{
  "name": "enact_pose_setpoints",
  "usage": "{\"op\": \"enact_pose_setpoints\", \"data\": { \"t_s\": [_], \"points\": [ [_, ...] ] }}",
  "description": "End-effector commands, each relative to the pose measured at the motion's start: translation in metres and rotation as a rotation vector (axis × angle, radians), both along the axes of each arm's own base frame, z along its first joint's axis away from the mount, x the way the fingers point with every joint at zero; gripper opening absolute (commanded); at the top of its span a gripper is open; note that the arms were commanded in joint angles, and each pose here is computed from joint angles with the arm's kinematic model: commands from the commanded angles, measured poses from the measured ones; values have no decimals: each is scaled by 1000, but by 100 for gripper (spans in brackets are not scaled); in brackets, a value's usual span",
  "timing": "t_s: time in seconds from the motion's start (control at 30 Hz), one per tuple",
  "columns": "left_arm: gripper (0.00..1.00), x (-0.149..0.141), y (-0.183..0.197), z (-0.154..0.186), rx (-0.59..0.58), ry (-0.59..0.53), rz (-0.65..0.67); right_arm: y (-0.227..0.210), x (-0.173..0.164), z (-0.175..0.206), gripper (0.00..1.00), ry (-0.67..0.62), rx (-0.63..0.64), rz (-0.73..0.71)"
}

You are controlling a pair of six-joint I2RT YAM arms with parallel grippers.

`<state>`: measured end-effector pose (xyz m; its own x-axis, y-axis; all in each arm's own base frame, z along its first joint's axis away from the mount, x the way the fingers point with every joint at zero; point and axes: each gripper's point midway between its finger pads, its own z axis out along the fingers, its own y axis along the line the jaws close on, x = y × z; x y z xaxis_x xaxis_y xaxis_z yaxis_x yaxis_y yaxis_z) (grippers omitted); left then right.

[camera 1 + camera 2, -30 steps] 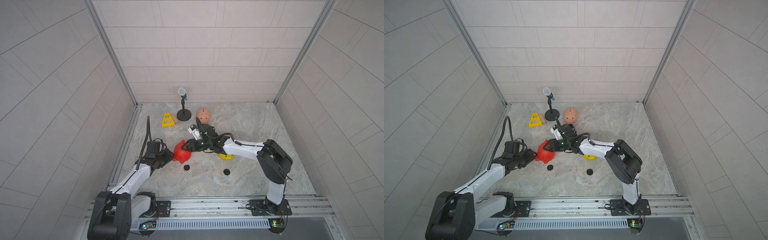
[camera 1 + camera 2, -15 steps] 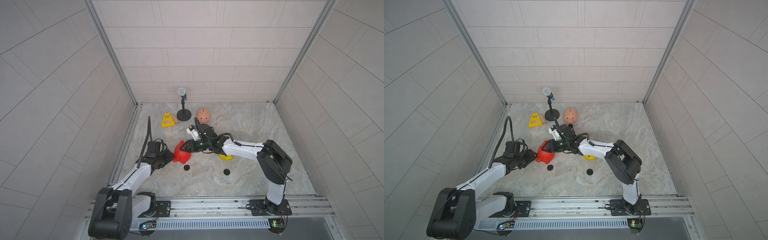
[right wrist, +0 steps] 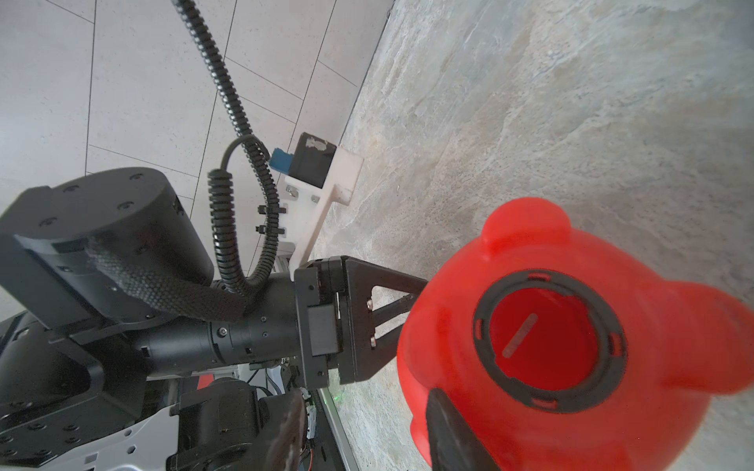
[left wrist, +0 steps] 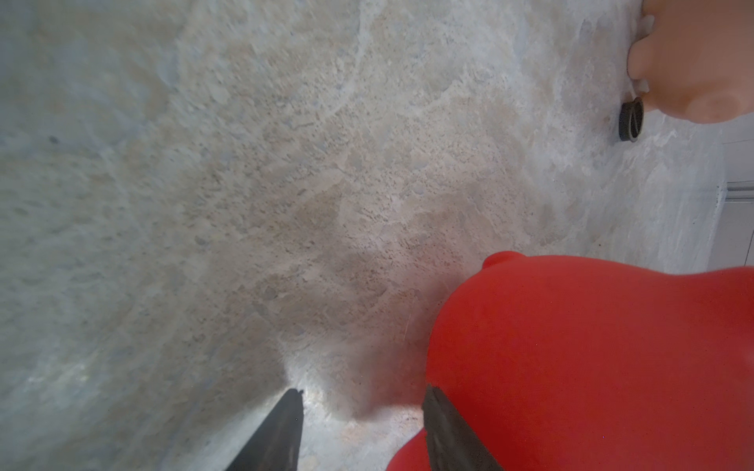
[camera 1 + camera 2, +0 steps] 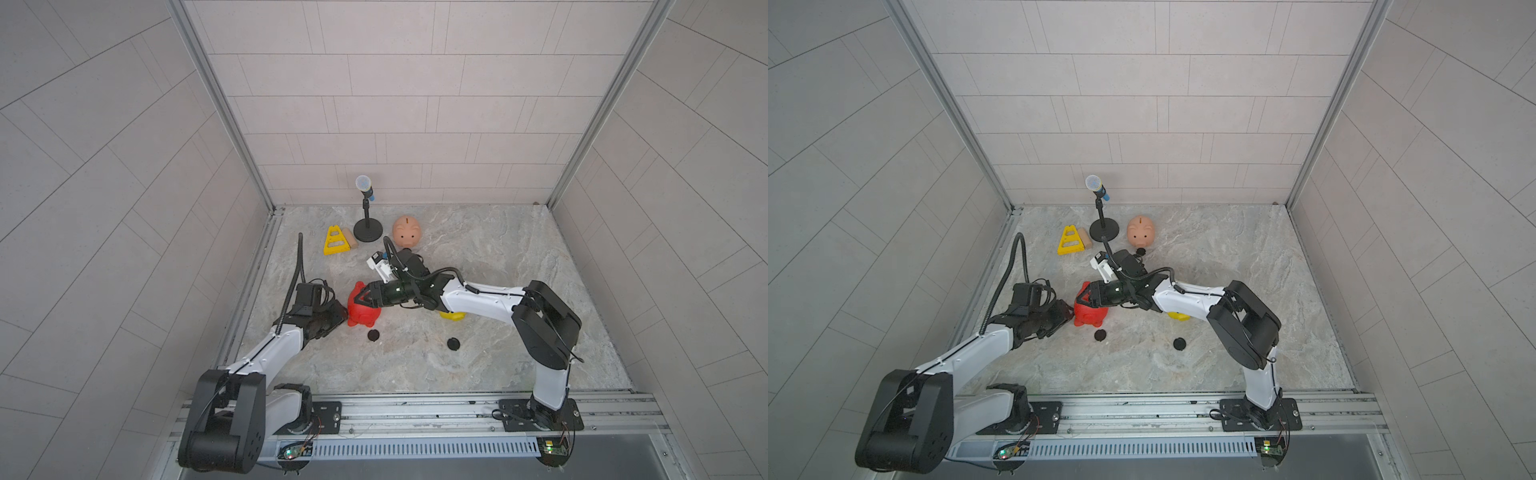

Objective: Close piggy banks
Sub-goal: Turn over the piggy bank at the center of the board.

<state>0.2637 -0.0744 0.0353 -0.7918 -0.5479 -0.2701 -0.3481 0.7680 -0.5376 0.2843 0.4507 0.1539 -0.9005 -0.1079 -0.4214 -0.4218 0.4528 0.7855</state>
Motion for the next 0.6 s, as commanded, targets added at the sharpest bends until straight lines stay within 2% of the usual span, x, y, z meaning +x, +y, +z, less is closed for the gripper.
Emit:
{"op": "enact_pose_setpoints", "data": {
  "t_s": [0.0,0.33,0.57],
  "points": [
    [53,0,2,-3,20,-10,-6,7,-2,-3,50,8,-2,13],
    [54,-5,11,-4,61,8,29,8,-9,5,50,-19,-7,39],
    [56,-11,25,2,119,9,85,4,-19,26,51,-110,-29,90]
  ]
}}
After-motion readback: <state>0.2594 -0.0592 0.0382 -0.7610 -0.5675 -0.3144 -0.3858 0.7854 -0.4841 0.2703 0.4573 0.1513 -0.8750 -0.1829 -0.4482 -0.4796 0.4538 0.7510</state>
